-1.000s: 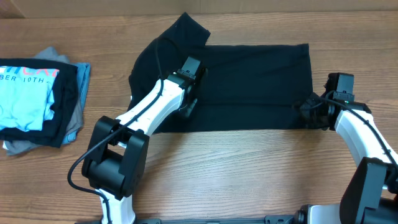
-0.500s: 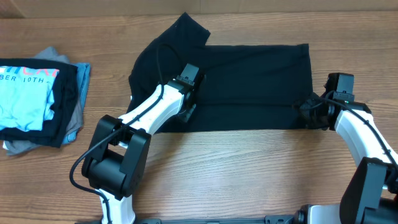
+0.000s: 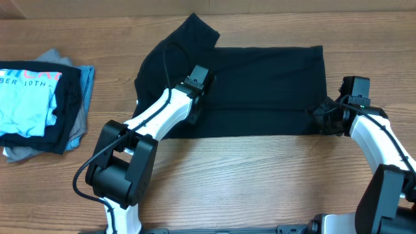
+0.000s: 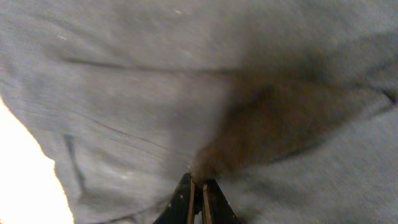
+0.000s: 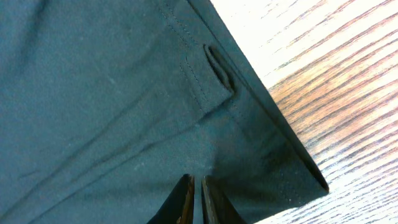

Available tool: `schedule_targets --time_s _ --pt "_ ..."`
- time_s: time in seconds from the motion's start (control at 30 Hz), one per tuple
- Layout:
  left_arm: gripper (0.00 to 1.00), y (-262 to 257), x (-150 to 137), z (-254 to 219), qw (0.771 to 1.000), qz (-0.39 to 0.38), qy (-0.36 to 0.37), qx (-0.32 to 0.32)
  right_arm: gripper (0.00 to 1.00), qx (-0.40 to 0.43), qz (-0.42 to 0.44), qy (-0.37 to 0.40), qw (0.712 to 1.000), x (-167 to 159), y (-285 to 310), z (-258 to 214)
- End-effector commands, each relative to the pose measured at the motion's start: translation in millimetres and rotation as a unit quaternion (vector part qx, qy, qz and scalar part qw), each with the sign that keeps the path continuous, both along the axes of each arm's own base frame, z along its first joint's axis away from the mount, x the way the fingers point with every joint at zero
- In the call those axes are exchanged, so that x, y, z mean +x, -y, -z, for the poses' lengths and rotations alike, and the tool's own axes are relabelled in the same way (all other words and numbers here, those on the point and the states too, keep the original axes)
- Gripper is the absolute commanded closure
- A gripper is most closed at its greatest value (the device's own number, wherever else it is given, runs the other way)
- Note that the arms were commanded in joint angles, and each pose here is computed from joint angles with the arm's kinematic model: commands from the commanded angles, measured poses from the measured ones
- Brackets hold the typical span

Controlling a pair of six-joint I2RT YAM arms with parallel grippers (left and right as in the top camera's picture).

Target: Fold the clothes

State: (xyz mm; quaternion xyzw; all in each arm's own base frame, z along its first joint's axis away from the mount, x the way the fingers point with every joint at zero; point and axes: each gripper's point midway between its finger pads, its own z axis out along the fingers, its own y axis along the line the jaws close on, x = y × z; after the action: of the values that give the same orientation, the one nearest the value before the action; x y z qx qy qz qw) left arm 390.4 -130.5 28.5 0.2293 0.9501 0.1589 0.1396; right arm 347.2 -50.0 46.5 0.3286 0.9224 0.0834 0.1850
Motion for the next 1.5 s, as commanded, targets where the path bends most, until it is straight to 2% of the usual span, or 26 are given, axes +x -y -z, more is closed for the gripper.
schedule_targets --time_s 0.0,0.5,0.53,0.57,0.6,0.67,0.73,0.8,0.93,1.03,1.07,1.17,1.2,1.27,1.33,1.4,1.47 --pt "0.96 -10.9 15.1 -6.9 0.998 -0.001 0.04 0.042 0.91 -0.005 -0.002 -0.004 1.0 -1.8 0.9 3.7" --pt "0.94 13.5 78.9 -42.1 0.982 0.035 0.184 0.018 0.91 -0.005 -0.002 -0.004 1.0 -1.6 0.9 3.6" --pt "0.9 15.6 82.8 -45.2 0.98 0.037 0.194 0.016 0.91 -0.005 -0.002 -0.004 1.0 -1.6 0.9 3.6" --pt "0.72 17.1 85.8 -47.4 0.979 0.036 0.202 0.012 0.91 -0.005 -0.002 -0.004 1.0 -1.5 1.0 3.5" --pt "0.49 18.8 88.8 -50.1 0.977 0.037 0.21 0.008 0.91 -0.005 -0.002 -0.003 1.0 -1.4 1.0 3.5" --pt "0.39 21.4 93.9 -54.5 0.974 0.036 0.224 0.003 0.91 -0.005 -0.002 -0.003 1.0 -1.2 1.0 3.4" --pt "0.05 23.7 98.7 -59.1 0.971 0.034 0.239 -0.004 0.91 -0.005 -0.002 -0.003 1.0 -1.2 1.0 3.4" --pt "0.0 24.2 100.4 -62.0 0.97 0.033 0.242 -0.005 0.88 -0.005 -0.002 -0.003 1.0 -1.2 1.0 3.4" --pt "0.0 9.8 96.1 -72.1 0.97 -0.031 0.242 0.005 0.74 -0.005 -0.002 -0.003 1.0 -1.0 1.1 3.3" --pt "0.08 3.3 78.0 -74.0 0.975 -0.1 0.199 -0.023 0.53 -0.005 -0.002 -0.002 1.0 -0.9 1.1 3.3" --pt "0.15 7.1 64.5 -69.3 0.978 -0.131 0.151 -0.065 0.45 -0.005 -0.002 -0.002 1.0 -0.9 1.1 3.3" --pt "0.33 22.2 50.2 -56.7 0.978 -0.129 0.074 -0.144 0.41 -0.005 -0.002 -0.002 1.0 -0.8 1.0 3.2" --pt "0.43 24.2 46.7 -53.2 0.976 -0.13 0.053 -0.167 0.39 -0.005 -0.002 -0.002 1.0 -0.8 1.0 3.2" --pt "0.64 15.8 43.0 -46.0 0.973 -0.143 0.028 -0.182 0.38 -0.005 -0.002 -0.002 1.0 -0.8 1.0 3.2" --pt "0.8 2.6 41.4 -37.5 0.969 -0.159 0.012 -0.189 0.37 -0.004 -0.001 -0.002 1.0 -0.8 1.0 3.2" --pt "0.89 -9.0 40.4 -29.3 0.966 -0.174 0.002 -0.191 0.36 -0.004 -0.001 -0.002 1.0 -0.8 1.0 3.2" --pt "0.93 -21.0 40.3 -23.4 0.964 -0.187 -0.002 -0.187 0.36 -0.004 -0.001 -0.002 1.0 -0.9 0.9 3.3"
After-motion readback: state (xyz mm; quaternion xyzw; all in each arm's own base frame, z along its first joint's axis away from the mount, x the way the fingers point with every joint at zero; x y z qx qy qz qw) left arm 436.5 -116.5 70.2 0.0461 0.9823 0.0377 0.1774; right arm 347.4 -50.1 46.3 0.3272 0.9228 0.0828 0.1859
